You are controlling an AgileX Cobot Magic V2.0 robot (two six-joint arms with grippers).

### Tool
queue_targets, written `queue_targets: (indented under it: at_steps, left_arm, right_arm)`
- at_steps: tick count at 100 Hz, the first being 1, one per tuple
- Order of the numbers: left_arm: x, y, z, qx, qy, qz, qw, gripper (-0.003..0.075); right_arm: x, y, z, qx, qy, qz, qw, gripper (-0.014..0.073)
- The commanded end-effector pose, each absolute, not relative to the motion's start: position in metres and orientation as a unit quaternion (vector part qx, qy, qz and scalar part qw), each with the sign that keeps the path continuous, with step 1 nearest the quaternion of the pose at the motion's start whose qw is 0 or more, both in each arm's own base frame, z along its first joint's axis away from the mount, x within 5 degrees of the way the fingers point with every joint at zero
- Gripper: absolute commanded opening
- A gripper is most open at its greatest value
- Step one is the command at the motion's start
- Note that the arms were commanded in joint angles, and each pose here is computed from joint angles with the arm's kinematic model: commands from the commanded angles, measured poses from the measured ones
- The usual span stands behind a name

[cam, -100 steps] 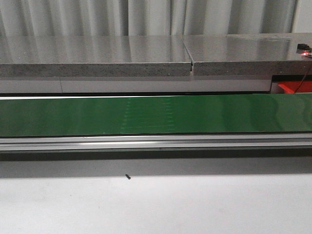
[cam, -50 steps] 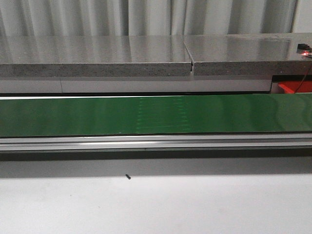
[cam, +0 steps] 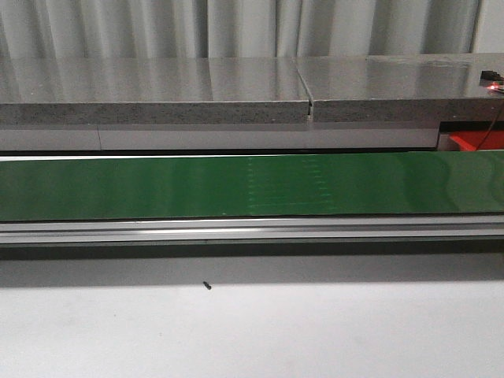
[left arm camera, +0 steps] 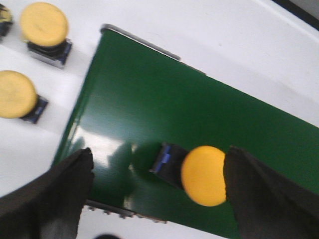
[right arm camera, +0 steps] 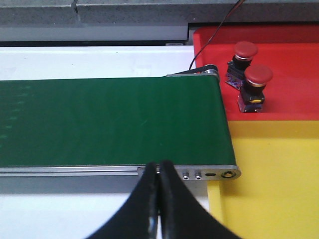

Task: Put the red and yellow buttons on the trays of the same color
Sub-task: 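Lower the yellow button onto the green belt and open the left gripper, then grasp a second yellow button from the table with the left gripper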

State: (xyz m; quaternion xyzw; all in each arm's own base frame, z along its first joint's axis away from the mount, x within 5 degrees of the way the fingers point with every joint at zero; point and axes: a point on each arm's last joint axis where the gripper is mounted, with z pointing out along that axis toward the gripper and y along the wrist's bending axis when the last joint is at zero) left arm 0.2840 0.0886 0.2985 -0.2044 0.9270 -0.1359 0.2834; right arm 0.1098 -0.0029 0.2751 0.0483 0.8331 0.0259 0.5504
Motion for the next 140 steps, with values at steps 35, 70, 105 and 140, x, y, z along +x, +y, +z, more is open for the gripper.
queue_targets:
  at_steps: [35,70,105,140]
  left_arm:
    - [0.24,0.168,0.306,-0.329,0.898,-0.069,0.283,0.0535]
    - [0.254,0.192,0.267,-0.354,0.9,-0.066,0.244,0.0535]
    - [0.266,0.208,0.232,-0.362,0.904,-0.054,0.219,0.0535]
    - [0.278,0.225,0.216,-0.374,0.89,-0.02,0.26,0.0535]
  right_arm:
    - [0.112,-0.004,0.289,0.046,0.806,0.018,0.59,-0.0061]
    - [0.112,-0.004,0.289,0.046,0.806,0.018,0.59,-0.0061]
    - [0.112,-0.004,0.289,0.046,0.806,0.018,0.59,-0.0061]
    - [0.112,-0.004,0.289,0.046,0.806,0.018,0.59,-0.0061]
